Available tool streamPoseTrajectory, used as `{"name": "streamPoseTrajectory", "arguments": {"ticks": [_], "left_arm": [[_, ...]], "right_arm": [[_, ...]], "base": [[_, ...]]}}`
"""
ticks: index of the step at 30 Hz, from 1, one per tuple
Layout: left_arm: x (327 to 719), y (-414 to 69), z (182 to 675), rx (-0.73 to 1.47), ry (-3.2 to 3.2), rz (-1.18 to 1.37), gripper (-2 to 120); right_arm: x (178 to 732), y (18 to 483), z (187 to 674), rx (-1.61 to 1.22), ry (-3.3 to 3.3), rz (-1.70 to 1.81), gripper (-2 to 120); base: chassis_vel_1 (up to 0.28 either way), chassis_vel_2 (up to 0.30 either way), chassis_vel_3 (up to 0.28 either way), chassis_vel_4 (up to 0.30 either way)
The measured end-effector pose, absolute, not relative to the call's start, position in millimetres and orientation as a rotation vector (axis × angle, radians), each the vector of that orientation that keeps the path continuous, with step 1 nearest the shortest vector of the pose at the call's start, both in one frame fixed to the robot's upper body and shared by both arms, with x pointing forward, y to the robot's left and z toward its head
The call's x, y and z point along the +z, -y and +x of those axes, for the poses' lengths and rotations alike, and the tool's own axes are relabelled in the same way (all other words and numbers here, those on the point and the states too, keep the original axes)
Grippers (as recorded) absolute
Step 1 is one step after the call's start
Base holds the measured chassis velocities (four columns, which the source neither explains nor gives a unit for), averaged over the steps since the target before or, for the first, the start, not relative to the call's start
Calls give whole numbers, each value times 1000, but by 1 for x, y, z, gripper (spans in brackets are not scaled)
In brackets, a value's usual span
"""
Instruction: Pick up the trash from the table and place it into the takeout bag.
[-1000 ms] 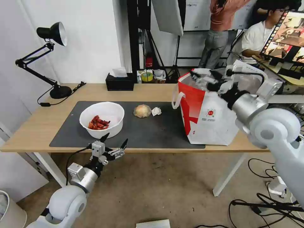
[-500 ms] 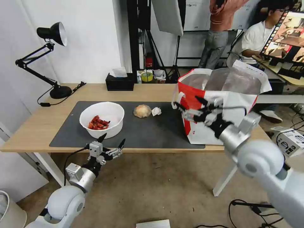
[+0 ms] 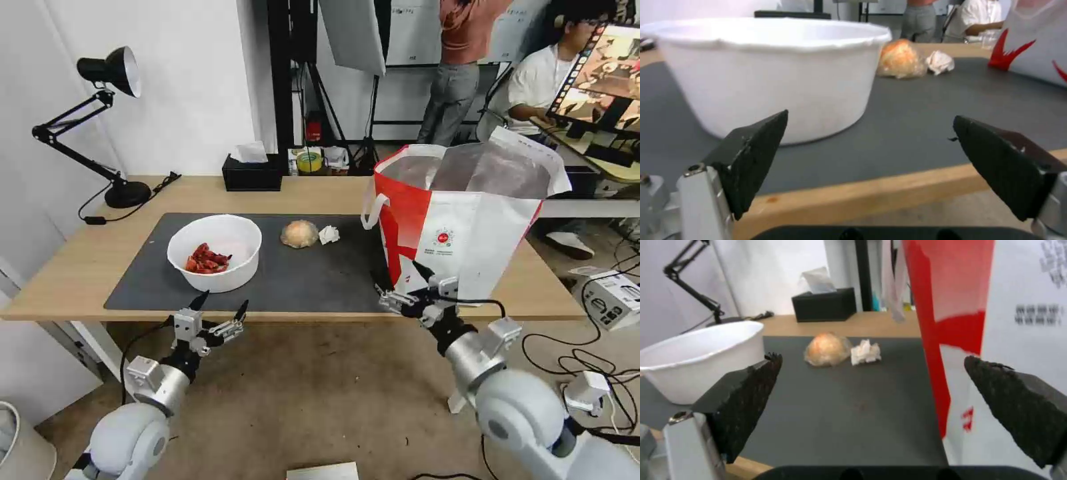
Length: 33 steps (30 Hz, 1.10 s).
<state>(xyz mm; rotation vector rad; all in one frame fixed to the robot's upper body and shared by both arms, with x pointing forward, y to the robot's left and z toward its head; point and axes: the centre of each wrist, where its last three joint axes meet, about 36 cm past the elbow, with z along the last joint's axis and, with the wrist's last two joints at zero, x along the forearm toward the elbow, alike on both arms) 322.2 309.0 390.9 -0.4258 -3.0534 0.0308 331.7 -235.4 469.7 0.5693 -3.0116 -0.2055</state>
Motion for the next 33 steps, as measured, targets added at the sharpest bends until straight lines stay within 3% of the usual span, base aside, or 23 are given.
{"name": "streamPoseTrajectory", "arguments": {"ticks": [18, 33], "left_arm": [[382, -315, 303, 16, 3032, -355, 100], [377, -319, 296, 2, 3030, -326, 100]], "right_arm": [[431, 229, 294, -212, 2953, 467, 100], [409, 237, 292, -212, 2964, 533, 100]], "base": [[0, 0, 0, 0], [0, 0, 0, 0]]}}
